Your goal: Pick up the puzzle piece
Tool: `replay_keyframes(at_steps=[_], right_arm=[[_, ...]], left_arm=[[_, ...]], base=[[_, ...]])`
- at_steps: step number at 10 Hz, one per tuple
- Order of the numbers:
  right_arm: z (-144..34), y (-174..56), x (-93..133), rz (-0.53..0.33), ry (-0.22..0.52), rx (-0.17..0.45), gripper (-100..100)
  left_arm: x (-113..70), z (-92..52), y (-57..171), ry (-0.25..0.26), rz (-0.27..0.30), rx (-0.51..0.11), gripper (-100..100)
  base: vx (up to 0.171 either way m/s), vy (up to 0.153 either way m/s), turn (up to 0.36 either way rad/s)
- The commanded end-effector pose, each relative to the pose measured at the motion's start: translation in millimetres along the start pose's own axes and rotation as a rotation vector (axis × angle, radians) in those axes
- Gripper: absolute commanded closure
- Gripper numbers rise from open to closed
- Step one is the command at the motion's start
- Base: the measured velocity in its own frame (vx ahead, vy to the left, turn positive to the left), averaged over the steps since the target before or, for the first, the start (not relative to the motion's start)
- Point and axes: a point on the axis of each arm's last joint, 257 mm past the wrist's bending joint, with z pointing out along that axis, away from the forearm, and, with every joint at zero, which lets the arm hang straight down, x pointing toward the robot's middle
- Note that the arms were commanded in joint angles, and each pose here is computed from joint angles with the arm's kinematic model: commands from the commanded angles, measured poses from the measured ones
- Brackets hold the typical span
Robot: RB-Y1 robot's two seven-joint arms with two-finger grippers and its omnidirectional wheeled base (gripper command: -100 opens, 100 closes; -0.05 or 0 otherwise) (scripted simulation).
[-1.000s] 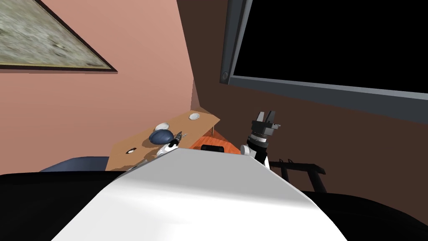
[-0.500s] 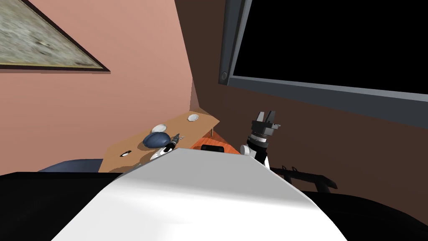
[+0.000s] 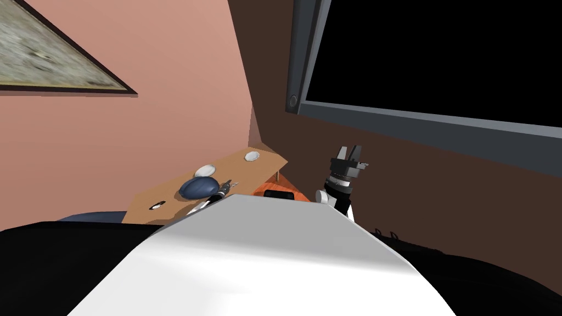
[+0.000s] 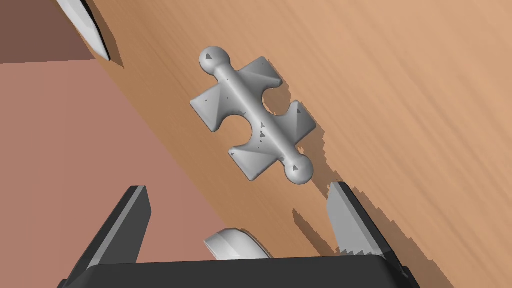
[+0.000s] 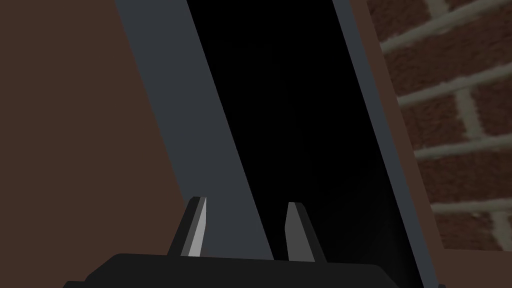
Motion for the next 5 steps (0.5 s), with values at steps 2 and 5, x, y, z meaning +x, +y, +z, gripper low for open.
replay_keyframes(at_steps=[2, 5], right_arm=[[0.0, 0.0, 0.0, 0.000, 0.000, 0.000, 0], [0.1, 0.0, 0.0, 0.000, 0.000, 0.000, 0]], left_arm=[[-8.8, -21.2, 24.5, 0.032, -0.002, -0.023, -100], [-4.8, -21.5, 17.7, 0.046, -0.010, 0.003, -100]], base=[[0.137, -0.054, 0.039], [0.063, -0.034, 0.014]])
